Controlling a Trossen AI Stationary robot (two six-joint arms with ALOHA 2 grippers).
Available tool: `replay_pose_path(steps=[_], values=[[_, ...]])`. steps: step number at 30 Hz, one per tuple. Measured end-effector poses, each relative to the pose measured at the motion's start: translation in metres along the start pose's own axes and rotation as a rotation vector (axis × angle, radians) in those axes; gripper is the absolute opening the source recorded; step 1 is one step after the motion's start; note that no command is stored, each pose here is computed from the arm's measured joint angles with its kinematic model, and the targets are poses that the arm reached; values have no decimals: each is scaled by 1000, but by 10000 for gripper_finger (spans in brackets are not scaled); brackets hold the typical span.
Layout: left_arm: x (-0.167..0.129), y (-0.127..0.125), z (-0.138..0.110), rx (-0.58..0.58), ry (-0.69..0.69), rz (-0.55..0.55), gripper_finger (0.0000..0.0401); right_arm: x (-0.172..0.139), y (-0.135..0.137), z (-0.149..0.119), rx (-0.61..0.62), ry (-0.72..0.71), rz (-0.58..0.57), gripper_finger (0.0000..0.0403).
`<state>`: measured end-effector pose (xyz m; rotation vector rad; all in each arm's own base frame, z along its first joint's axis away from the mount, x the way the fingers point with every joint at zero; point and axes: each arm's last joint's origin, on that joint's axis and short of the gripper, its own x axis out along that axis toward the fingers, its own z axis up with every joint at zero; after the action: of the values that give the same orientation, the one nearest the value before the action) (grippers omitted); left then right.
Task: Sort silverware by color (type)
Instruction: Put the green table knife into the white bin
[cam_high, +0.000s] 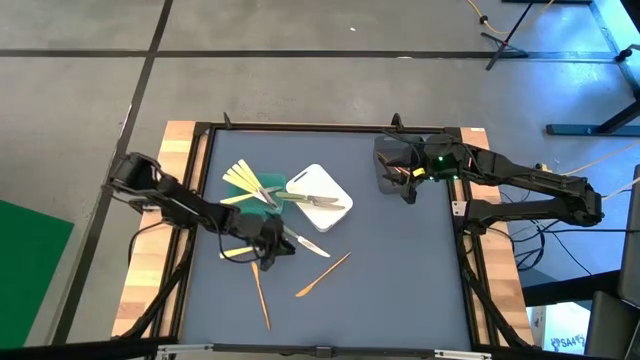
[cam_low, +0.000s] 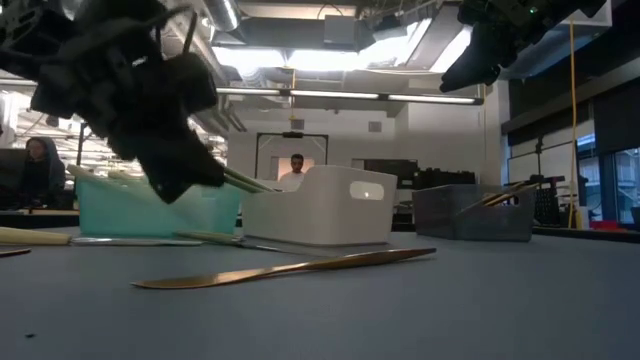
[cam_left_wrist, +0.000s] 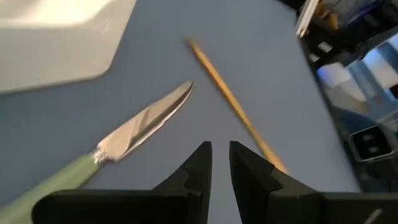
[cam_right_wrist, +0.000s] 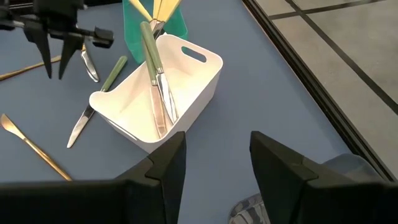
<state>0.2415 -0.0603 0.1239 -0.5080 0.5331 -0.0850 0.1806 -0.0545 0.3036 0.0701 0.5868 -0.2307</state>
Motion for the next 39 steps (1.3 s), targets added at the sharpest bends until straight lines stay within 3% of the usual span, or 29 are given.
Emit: replay_pose_path(steps=[5,10,16,22,31,39], values=[[7,7,-9,27,37,50,56,0,0,0,0,0,0,167],[11,14,-14,54,15,158,95,0,0,0,0,0,0,167],[12,16,-14,218,2,217,143,0,0,0,0,0,0,167],[11,21,-13,291,-16,301,146,0,0,0,0,0,0,167],[8,41,-11,286,66,387,145,0,0,0,0,0,0,167],[7,50,-8,328,121,322,145,0,0,0,0,0,0,167]])
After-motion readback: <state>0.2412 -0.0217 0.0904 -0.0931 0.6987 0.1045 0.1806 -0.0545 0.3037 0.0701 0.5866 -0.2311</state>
